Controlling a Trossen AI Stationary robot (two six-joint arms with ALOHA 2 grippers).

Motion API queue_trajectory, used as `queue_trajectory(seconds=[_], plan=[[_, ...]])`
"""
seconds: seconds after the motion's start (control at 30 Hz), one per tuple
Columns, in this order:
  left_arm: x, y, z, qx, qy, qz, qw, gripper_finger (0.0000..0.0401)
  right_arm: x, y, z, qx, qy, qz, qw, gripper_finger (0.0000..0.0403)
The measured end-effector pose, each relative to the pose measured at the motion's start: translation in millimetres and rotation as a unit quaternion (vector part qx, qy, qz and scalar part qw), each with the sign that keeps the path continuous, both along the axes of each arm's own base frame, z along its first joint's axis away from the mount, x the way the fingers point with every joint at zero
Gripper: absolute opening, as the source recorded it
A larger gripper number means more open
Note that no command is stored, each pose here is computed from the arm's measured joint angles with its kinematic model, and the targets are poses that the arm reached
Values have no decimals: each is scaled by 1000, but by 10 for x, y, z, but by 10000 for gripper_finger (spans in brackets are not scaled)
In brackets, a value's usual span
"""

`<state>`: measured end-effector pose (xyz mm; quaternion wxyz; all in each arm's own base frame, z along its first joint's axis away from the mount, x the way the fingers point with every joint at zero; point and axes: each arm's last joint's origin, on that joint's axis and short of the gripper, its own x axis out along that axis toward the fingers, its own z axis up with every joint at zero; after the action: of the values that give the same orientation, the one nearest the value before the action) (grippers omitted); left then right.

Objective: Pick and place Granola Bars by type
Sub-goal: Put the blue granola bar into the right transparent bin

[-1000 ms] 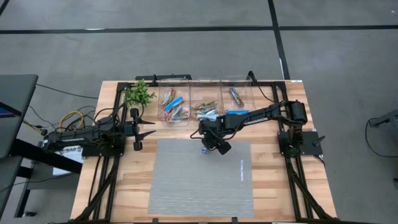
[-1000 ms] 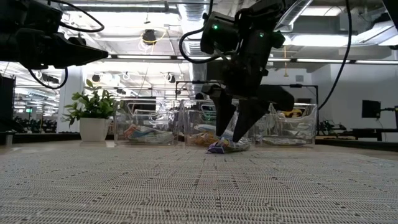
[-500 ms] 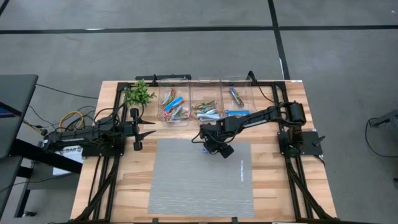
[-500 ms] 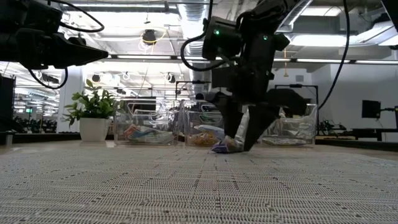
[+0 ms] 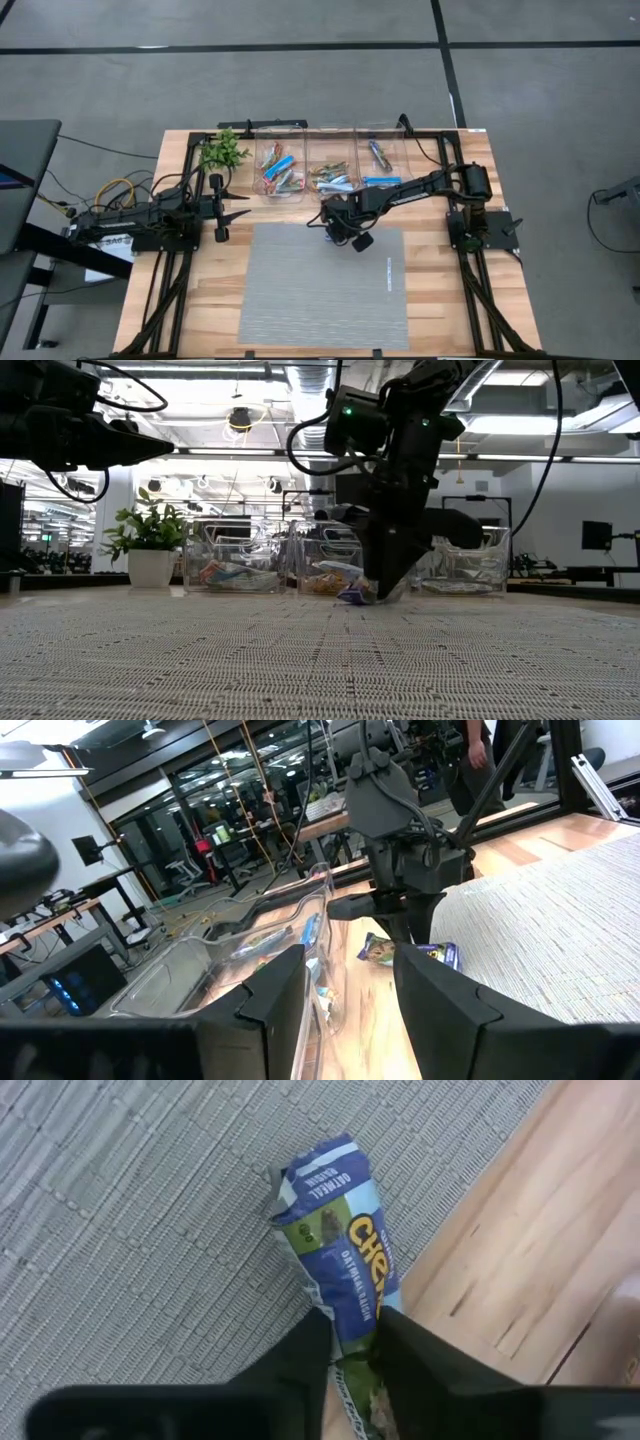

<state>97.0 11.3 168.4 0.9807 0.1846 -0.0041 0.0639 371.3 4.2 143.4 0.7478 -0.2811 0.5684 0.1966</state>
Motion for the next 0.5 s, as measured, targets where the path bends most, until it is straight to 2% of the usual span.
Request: queue_trajectory(seconds=[0.2, 0.5], plan=[[0, 0, 0, 0, 0, 0, 1000, 149, -2, 1, 31, 7, -5, -27, 1000, 33], [0, 0, 0, 0, 0, 0, 1000, 149, -52, -6, 517, 35, -96, -84, 991, 36]])
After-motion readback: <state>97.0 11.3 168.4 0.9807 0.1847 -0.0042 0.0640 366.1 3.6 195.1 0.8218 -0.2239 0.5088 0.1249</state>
